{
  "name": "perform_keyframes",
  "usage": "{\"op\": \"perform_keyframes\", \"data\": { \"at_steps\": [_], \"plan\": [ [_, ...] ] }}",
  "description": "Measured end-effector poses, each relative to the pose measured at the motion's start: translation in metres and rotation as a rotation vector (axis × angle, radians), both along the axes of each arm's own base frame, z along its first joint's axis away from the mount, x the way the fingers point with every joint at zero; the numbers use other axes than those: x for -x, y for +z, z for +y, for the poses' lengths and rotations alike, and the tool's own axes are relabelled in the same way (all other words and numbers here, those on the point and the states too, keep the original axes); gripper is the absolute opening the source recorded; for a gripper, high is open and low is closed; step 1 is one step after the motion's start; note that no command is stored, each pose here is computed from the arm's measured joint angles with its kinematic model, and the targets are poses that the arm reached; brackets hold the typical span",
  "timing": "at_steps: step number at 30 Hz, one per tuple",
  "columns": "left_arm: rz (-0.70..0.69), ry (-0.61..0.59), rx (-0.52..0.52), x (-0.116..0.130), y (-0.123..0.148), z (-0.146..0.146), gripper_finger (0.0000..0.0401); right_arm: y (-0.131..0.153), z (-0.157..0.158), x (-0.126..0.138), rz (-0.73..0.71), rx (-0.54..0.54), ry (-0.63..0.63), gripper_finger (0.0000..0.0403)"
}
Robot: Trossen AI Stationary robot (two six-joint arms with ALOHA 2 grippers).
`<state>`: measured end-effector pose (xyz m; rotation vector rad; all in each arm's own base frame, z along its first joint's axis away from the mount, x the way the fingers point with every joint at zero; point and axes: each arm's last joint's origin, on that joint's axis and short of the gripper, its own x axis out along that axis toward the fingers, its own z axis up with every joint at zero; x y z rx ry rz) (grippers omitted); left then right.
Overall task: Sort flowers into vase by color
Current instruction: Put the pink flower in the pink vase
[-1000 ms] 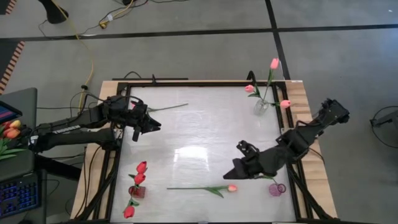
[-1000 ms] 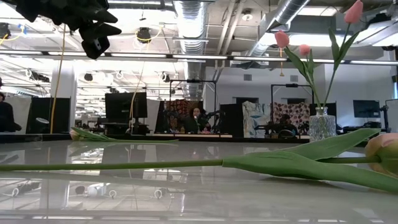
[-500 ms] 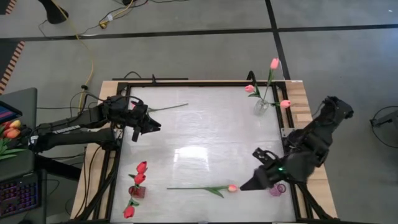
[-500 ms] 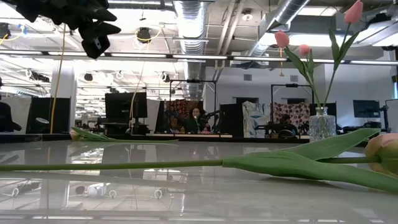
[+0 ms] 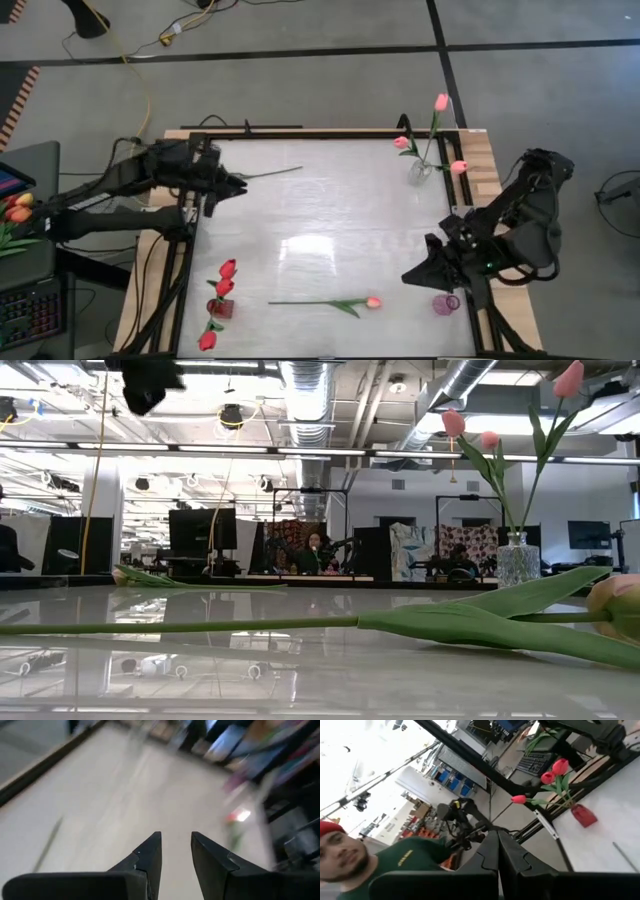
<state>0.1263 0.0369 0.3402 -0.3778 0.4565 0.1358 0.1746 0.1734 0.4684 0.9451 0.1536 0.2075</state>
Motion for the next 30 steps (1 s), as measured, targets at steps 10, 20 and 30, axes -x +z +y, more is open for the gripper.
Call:
{"op": "perform_keyframes", "data": {
  "at_steps": [10, 20, 30],
  "plan": [
    [0.690, -0.042, -0.122, -0.055, -0.064, 0.059, 0.0092, -0.006, 0.002, 0.000, 0.035, 0.069, 0.007, 0.0025],
    [0.990, -0.111, -0.245, -0.089, -0.134, 0.118, 0.0092, -0.013, 0.008, -0.002, 0.058, 0.144, 0.035, 0.0025],
    [1.040, -0.145, -0.231, -0.096, -0.171, 0.146, 0.0156, -0.017, 0.012, -0.003, 0.076, 0.154, 0.055, 0.0026]
  ]
}}
